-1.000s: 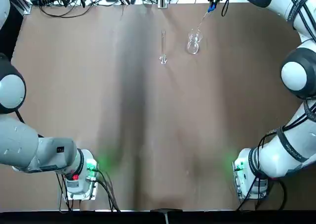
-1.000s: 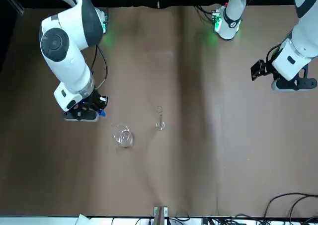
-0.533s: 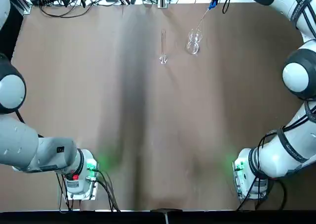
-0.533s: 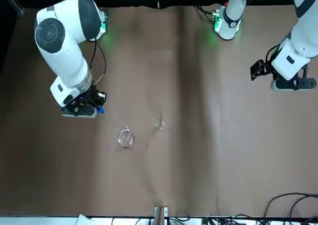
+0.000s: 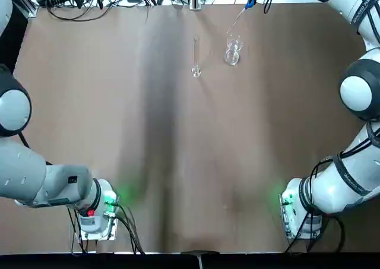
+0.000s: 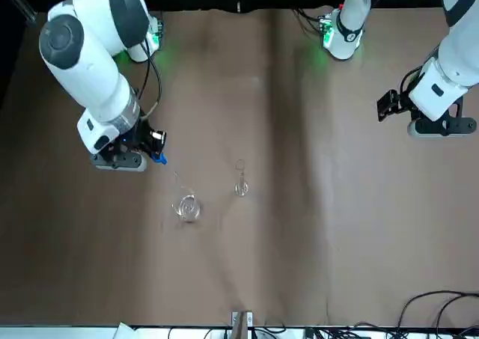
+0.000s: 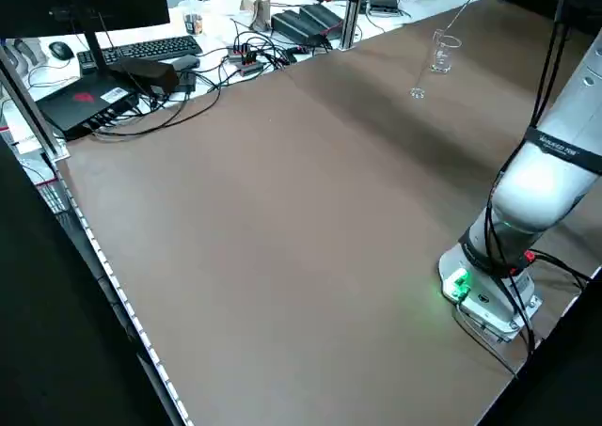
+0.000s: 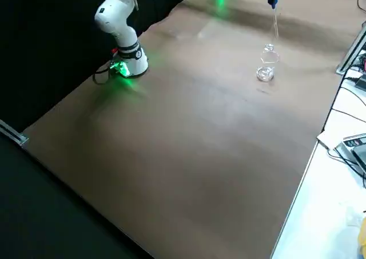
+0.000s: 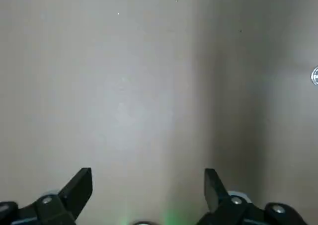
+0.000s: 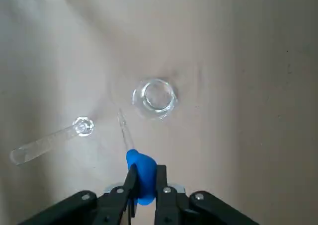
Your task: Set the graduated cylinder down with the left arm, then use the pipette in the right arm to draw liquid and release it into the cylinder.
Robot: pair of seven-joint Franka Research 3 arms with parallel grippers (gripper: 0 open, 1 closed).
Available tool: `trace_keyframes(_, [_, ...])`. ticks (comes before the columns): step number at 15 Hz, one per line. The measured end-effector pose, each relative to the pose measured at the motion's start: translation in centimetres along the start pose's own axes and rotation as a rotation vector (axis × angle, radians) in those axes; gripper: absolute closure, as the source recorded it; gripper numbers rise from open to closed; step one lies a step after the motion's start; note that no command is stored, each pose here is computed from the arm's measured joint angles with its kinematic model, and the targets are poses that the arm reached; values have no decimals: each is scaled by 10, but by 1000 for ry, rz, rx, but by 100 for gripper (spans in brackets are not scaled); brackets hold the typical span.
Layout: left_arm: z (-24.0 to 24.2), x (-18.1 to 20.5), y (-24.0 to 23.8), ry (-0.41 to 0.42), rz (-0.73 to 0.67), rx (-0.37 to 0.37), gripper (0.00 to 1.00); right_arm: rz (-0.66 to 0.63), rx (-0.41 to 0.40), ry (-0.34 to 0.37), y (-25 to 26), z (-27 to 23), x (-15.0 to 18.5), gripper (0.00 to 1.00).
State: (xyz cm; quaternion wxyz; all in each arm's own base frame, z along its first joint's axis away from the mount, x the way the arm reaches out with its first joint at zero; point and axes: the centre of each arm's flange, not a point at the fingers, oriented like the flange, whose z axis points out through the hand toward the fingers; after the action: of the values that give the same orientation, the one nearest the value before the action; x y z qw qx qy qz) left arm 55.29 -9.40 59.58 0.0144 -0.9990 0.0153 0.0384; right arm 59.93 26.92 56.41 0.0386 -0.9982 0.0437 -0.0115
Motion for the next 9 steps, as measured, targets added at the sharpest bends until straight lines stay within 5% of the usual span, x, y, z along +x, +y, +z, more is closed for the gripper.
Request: trace_keyframes(9, [0, 0, 0, 0, 0, 0, 0, 17, 95, -22, -39, -21, -27, 81])
